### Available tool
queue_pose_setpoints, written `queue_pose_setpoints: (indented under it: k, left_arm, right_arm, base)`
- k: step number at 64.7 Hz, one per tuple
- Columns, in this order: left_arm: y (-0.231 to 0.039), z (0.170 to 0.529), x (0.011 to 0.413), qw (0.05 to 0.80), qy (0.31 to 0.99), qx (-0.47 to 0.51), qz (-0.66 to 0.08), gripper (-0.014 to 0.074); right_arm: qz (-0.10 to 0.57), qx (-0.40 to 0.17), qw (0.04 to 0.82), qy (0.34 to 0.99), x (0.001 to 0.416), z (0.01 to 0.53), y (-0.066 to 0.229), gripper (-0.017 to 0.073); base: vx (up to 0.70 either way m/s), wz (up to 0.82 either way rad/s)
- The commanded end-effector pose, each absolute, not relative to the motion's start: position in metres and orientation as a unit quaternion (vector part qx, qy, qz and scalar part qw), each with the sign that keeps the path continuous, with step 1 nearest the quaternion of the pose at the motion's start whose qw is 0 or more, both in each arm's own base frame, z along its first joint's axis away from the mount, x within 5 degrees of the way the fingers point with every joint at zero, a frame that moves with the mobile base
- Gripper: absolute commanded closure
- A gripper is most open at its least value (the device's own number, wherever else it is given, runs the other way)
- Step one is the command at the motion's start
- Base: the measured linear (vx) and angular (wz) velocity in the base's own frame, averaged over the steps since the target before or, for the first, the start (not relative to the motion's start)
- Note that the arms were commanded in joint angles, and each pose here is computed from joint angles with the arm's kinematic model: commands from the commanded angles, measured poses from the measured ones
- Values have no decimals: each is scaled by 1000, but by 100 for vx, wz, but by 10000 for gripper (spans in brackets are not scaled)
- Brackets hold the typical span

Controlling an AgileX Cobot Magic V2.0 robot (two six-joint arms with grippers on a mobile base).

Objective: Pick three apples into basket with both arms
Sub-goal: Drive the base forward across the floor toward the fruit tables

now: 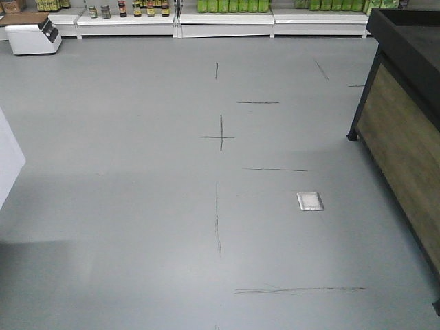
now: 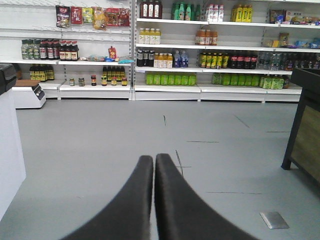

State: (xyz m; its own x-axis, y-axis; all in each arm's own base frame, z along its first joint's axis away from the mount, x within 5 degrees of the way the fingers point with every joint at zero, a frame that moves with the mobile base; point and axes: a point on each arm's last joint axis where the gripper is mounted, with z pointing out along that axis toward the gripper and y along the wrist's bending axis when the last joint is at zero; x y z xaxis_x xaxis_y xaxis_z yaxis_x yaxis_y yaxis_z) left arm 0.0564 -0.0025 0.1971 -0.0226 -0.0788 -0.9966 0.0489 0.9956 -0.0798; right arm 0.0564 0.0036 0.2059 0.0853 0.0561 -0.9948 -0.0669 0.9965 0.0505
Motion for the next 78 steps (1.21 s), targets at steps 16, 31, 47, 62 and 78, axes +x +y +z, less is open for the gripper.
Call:
queue_pose_setpoints:
  k: [16, 31, 47, 62, 78]
  left_arm:
    - [-3, 197, 56, 722, 690, -11, -53, 600]
    - [-3, 197, 56, 722, 690, -11, -53, 600]
    - [-3, 197, 56, 722, 690, -11, -53, 600]
    - [-3, 197, 56, 722, 690, -11, -53, 600]
    - [-3, 197, 56, 722, 690, -11, -53, 600]
  right_arm:
    - [40, -9, 759, 649, 55, 208, 4, 568]
    - [40, -9, 759, 649, 55, 208, 4, 568]
    - [40, -9, 759, 649, 55, 208, 4, 568]
    - [40, -9, 759, 649, 55, 208, 4, 568]
    - [40, -9, 759, 649, 55, 208, 4, 568]
  base:
    - [0, 0]
    - [0, 0]
    - [0, 0]
    - [0, 1]
    - [2, 0]
